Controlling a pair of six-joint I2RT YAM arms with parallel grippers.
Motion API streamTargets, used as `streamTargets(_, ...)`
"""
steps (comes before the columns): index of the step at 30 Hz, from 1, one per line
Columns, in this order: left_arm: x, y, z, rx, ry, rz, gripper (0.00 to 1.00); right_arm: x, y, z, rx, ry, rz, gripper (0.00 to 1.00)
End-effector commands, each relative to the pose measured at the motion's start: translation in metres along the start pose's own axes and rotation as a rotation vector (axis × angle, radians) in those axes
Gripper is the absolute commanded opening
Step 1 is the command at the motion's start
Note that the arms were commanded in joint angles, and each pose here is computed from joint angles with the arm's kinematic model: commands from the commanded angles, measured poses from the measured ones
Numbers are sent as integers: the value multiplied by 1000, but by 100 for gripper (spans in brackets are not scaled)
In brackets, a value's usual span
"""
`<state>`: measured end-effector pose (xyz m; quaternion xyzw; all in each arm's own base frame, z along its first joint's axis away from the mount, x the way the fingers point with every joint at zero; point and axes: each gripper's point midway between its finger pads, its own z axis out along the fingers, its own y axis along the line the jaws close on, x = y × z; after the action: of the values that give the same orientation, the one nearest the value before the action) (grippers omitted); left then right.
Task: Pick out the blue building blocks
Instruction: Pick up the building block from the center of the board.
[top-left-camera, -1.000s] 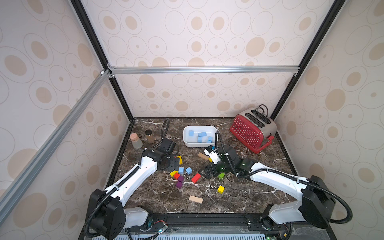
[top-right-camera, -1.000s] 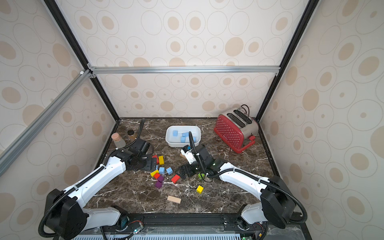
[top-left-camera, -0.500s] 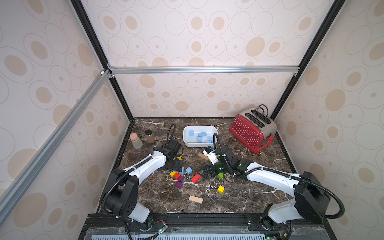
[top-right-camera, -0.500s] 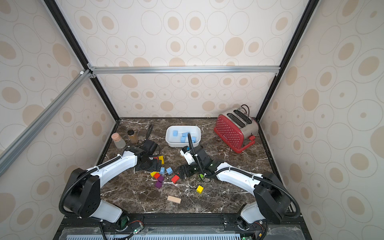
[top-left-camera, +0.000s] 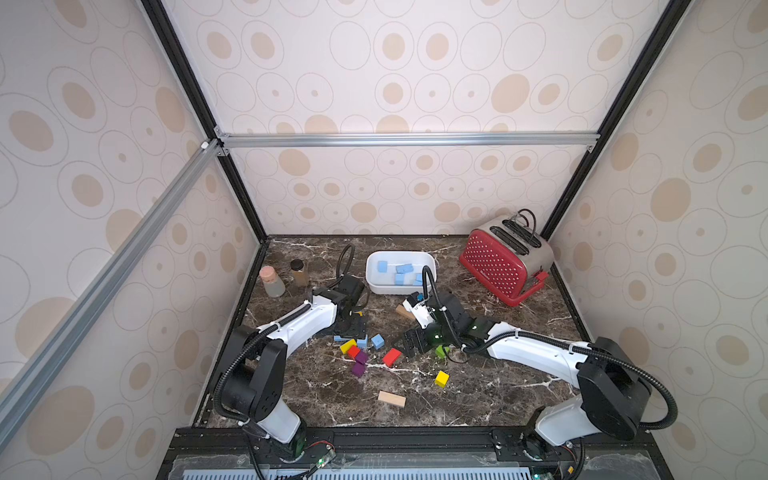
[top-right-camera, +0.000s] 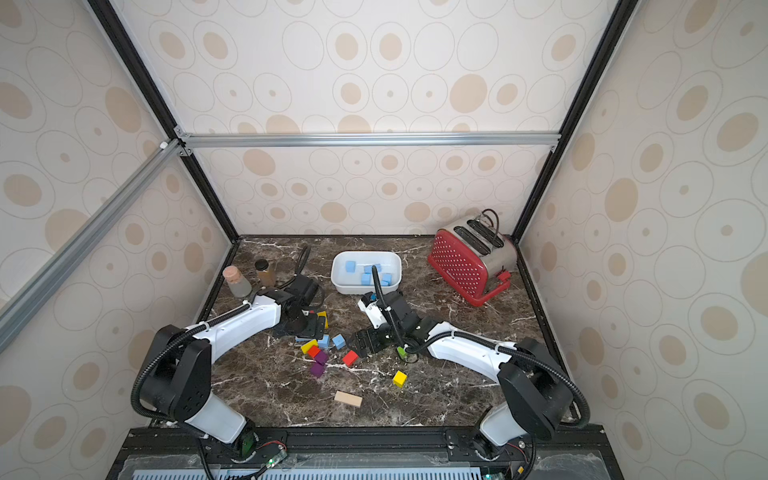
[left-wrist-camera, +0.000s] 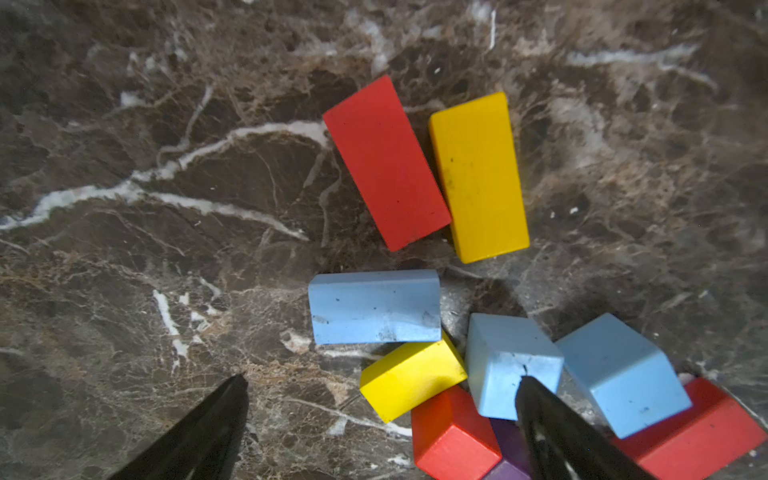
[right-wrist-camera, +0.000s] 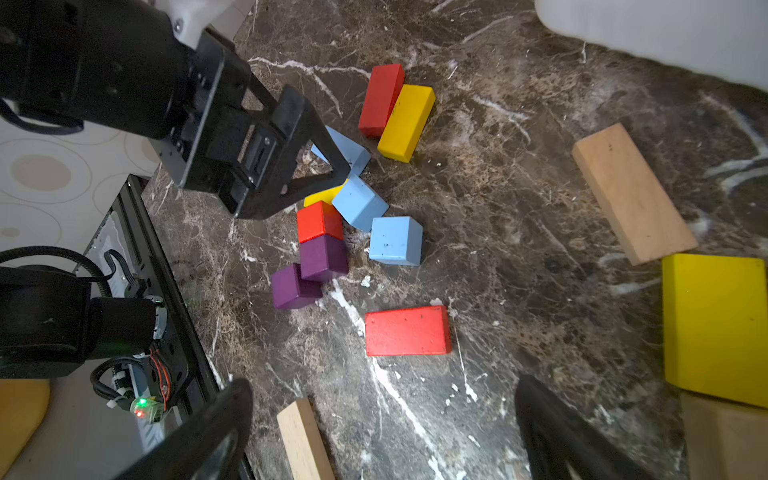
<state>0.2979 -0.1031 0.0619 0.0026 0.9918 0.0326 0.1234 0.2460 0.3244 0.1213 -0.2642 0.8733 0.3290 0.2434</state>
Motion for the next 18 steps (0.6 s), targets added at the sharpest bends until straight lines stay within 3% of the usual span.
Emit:
streamTargets(1, -12, 11, -10, -29, -35, -13, 99, -7, 9, 2, -25, -6, -11, 100)
streamTargets(18, -22, 13, 4, -15, -17, -35, 99, -9, 8, 4, -20, -5, -12, 100)
